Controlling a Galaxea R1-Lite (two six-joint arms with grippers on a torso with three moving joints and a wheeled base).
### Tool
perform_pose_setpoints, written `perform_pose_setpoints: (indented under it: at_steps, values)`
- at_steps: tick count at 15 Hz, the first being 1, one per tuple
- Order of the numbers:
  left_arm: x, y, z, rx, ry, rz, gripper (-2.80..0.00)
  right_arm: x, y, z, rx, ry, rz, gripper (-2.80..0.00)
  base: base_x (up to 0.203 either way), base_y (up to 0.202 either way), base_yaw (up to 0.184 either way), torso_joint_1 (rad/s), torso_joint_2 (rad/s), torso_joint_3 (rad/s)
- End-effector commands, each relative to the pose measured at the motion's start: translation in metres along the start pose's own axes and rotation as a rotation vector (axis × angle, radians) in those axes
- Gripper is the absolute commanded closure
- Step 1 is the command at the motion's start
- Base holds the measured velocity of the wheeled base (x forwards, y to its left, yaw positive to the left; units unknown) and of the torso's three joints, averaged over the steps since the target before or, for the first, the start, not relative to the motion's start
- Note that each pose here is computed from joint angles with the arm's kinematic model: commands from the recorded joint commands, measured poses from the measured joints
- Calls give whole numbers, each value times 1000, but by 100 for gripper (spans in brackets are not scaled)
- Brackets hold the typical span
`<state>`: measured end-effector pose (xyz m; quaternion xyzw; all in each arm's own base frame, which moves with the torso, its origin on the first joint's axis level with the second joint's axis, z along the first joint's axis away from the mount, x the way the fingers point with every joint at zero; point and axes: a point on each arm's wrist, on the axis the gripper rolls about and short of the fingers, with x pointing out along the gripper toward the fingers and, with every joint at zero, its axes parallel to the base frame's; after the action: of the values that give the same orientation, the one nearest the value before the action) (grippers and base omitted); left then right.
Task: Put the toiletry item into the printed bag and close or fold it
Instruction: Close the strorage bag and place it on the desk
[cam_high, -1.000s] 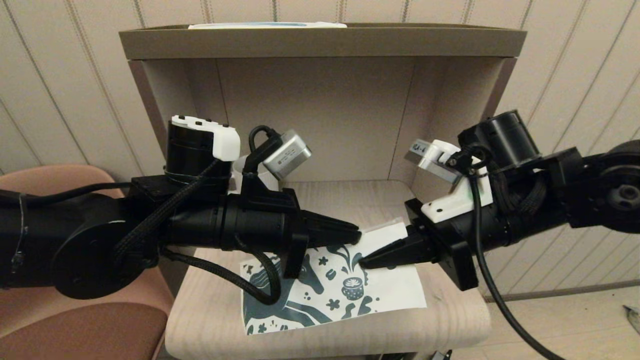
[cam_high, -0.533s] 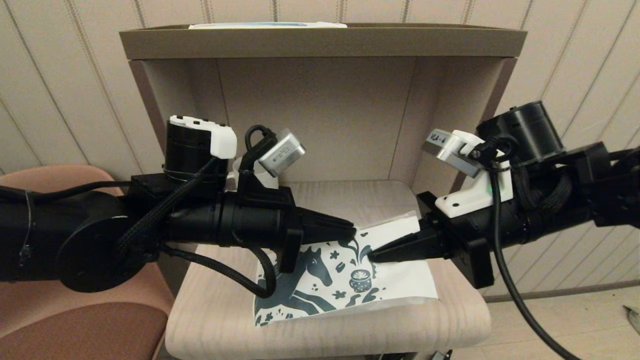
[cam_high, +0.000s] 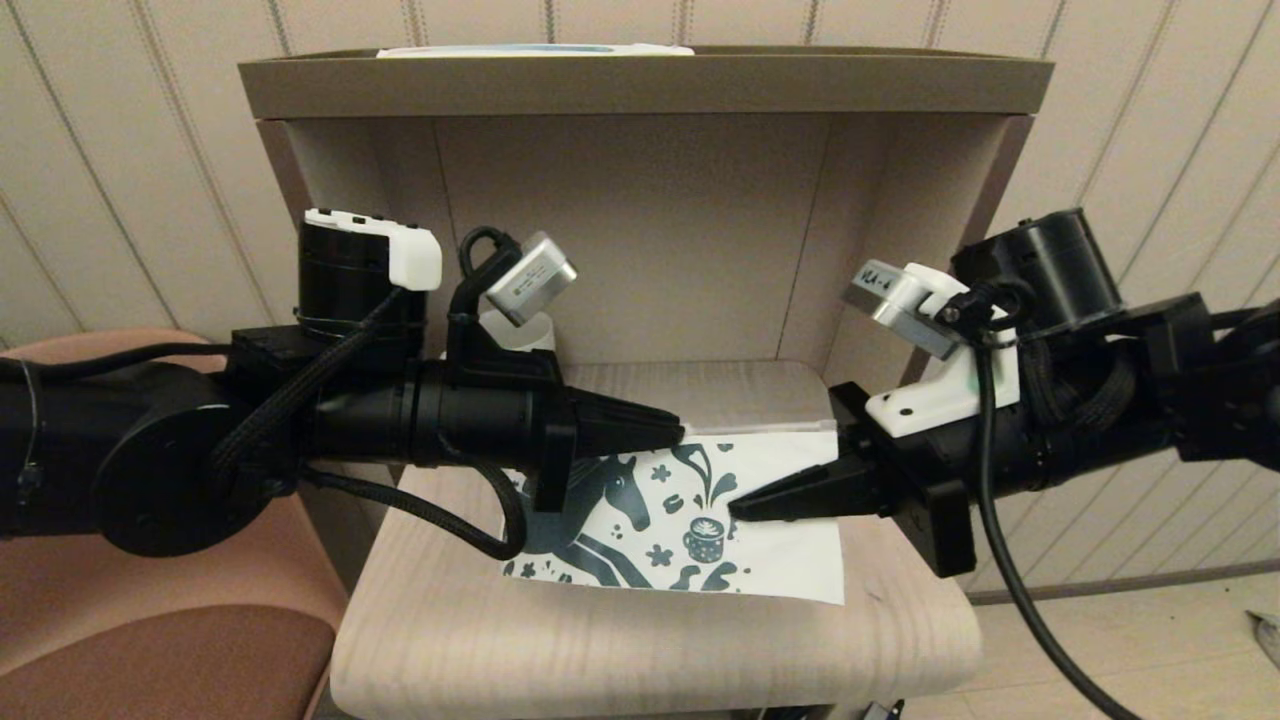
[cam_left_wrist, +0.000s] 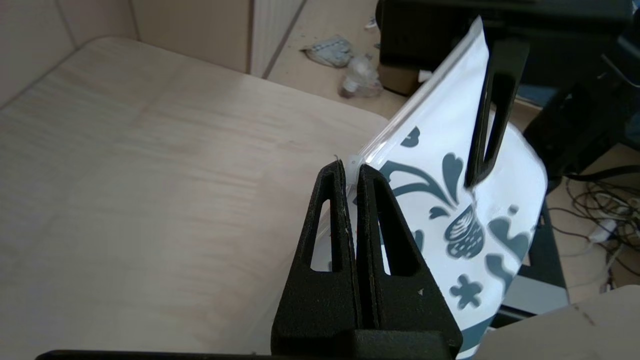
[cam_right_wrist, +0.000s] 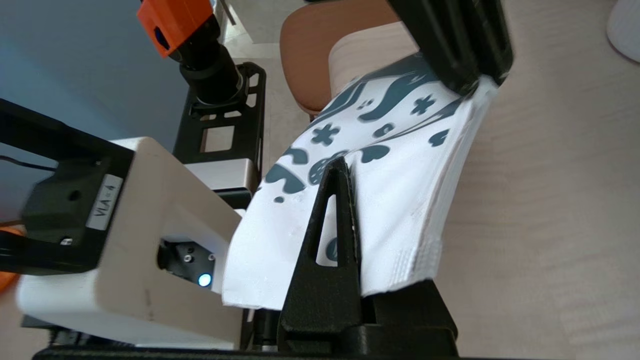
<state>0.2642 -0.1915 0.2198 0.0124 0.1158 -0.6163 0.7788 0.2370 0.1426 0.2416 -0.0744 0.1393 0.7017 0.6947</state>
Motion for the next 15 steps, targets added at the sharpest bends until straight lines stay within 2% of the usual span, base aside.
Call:
perform_pose_setpoints:
  at_steps: [1,4,15]
  values:
    - [-3,-3,4,14,-14,-3,0,5,-3,-7,9,8,14,0,0,0,0,0,0,0]
    - [-7,1,5,13,-18,13,0,4,-3,-8,-20,8,-6,0,0,0,0,0,0,0]
    - [-11,1,5,34,-22,11,0,2,0,-7,-30,3,-10,0,0,0,0,0,0,0]
